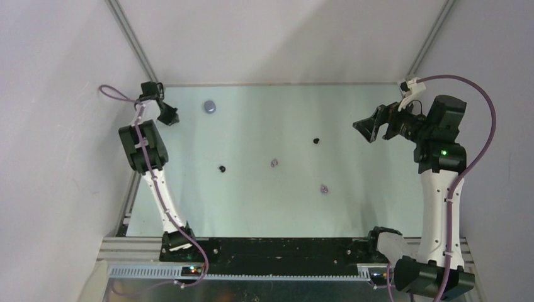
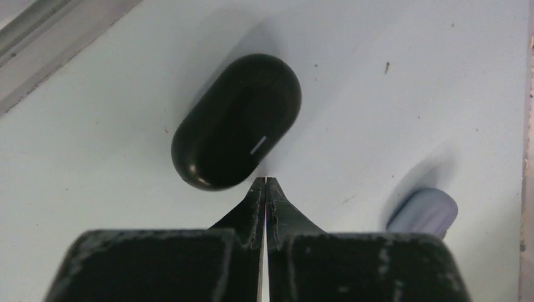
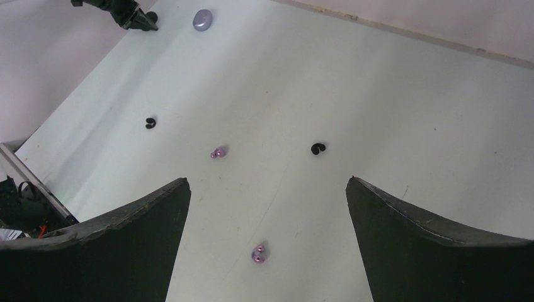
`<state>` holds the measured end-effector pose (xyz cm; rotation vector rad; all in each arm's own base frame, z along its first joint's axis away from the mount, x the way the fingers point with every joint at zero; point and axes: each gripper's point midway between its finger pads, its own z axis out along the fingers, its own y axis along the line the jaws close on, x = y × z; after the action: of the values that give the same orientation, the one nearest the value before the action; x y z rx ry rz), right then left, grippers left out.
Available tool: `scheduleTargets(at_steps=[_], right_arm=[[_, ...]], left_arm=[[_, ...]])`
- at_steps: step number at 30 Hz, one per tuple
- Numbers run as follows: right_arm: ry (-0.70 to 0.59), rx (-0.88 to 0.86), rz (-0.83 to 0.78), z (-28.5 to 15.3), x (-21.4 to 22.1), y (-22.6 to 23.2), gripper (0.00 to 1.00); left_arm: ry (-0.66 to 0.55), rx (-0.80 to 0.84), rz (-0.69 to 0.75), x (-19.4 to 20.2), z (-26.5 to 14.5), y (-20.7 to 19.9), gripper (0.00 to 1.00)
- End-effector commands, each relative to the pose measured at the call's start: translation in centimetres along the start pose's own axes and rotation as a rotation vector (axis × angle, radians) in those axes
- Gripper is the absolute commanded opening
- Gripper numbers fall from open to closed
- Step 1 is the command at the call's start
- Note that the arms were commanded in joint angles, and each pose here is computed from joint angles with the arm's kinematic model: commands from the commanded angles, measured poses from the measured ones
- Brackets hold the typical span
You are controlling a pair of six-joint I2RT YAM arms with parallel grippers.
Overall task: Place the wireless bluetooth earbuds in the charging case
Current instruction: Move the charging case to the corner of the board.
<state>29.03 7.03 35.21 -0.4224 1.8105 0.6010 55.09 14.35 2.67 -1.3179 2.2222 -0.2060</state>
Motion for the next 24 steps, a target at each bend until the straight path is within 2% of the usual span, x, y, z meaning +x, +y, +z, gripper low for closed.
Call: scheduleTargets(at_steps=[1, 2, 4, 5, 7, 11, 17, 24], right_arm=[[-0.047, -0.029, -0.056, -1.0, -2.0, 1.8, 1.00], [-0.046, -0.029, -0.057, -1.0, -2.0, 1.9, 1.00], [-0.044, -0.029, -0.060, -1.0, -1.9, 1.9, 1.00], [-0.044, -0.030, -0.064, -1.0, -1.9, 2.0, 1.00], [-0.043, -0.033, -0.067, -1.0, -1.9, 2.1, 1.00], [-0.041, -0.036, -0.072, -1.0, -1.8, 2.3, 1.00], [-0.038, -0.037, -0.076, -1.1, -1.7, 2.4, 1.00], [-0.036, -0.035, -0.075, -1.2, -1.7, 2.5, 1.00]], left_arm=[[-0.079, 0.158, 0.071, -3.2, -5.0, -3.8, 0.00], [-0.087, 0.174, 0.089, -3.3, -5.3, -4.5, 0.01], [-0.100, 0.201, 0.128, -3.4, -6.2, -5.5, 0.18], [-0.107, 0.212, 0.150, -3.5, -6.7, -5.8, 0.33], [-0.116, 0.220, 0.181, -3.6, -7.5, -6.3, 0.45], [-0.171, 0.173, 0.251, -4.9, -8.5, -5.9, 0.58], [-0.197, 0.105, 0.348, -6.9, -7.8, -5.0, 0.65], [-0.185, -0.023, 0.461, -7.6, -4.5, -2.2, 0.72]])
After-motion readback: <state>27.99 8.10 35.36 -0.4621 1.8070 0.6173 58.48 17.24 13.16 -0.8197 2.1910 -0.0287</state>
